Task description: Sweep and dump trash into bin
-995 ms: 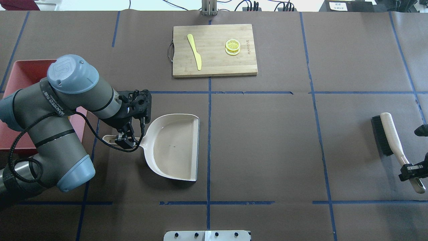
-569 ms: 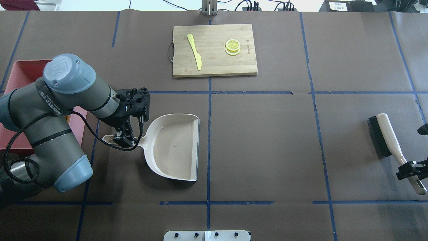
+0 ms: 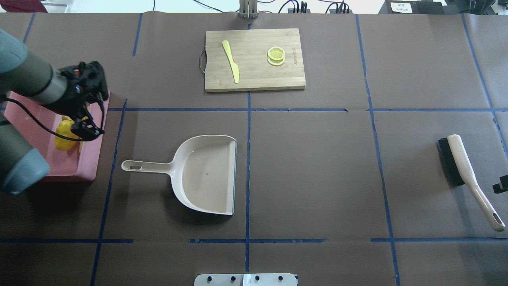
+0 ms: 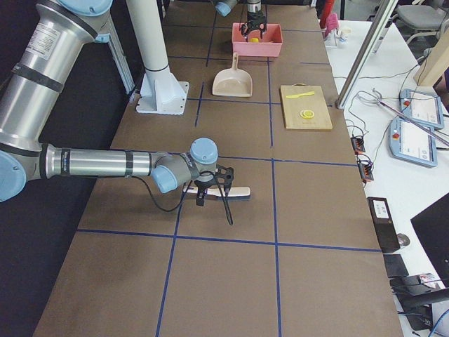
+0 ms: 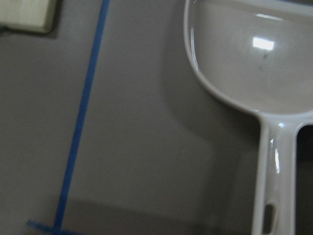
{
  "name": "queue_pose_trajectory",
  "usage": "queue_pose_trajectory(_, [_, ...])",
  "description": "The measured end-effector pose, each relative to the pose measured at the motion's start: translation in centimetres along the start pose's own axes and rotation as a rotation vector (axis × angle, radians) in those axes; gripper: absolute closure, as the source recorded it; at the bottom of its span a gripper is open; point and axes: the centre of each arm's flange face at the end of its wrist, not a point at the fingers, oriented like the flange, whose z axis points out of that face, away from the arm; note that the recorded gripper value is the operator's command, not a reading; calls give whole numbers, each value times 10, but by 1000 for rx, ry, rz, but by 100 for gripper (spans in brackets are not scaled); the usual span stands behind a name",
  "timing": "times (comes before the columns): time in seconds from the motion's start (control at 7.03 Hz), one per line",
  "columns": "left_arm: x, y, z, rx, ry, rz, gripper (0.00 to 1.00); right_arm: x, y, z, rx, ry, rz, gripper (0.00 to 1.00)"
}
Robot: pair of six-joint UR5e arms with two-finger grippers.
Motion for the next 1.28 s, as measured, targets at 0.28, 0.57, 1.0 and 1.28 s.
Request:
queue_pose_trajectory(0.28, [-70, 89, -36, -35, -88, -294, 0, 31, -9, -19, 48, 19, -34, 0])
queue_pose_trajectory(0.57, [-109, 179, -54, -54, -84, -672, 0, 62, -20, -40, 69, 75, -71, 0])
queue_pose_trajectory(1.0, [-162, 328, -78, -52, 50, -1114, 0, 95, -42, -53, 61, 148, -149, 0])
queue_pose_trajectory(1.28, [-165, 361, -89, -90, 79, -1239, 0, 111, -47, -59, 73, 159, -163, 0])
